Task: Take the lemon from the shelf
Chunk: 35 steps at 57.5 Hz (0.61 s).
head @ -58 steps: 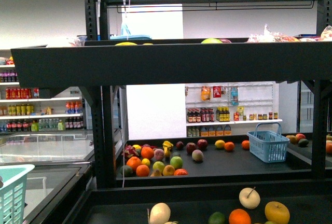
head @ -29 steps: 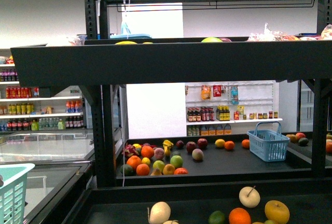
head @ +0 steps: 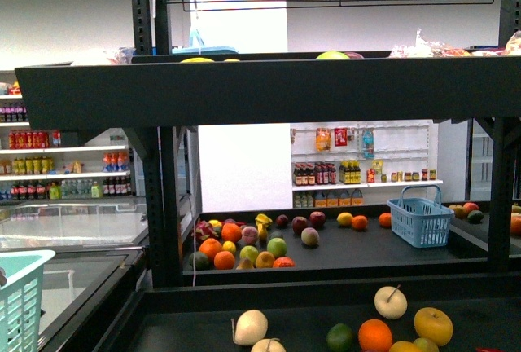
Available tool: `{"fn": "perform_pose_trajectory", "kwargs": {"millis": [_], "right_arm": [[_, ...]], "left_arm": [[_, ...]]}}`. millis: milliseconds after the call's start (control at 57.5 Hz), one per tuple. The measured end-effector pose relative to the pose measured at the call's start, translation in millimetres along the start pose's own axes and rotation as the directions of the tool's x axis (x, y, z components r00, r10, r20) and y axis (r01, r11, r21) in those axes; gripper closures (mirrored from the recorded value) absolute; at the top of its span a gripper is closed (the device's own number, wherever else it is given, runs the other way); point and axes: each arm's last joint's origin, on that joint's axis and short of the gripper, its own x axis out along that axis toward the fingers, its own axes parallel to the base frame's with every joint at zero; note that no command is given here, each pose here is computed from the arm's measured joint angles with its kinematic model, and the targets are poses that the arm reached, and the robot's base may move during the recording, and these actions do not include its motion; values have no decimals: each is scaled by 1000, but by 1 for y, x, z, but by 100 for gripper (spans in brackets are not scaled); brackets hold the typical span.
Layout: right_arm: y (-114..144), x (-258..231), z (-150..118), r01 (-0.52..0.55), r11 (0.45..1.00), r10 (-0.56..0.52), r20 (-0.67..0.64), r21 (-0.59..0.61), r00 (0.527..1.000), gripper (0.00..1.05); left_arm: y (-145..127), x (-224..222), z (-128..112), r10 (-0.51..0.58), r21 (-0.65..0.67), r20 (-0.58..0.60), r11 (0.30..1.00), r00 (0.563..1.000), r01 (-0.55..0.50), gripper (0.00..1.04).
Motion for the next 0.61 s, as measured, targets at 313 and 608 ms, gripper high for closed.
{"fn": "perform_pose_trajectory", "kwargs": {"millis": [313,608], "right_arm": [[0,0,0,0,1000,0,0,0,1000,7],[0,0,0,0,1000,0,0,0,1000,7]], "left_arm": [[0,0,0,0,0,0,1000,1000,0,8],[0,0,0,0,0,0,1000,1000,0,8]]}}
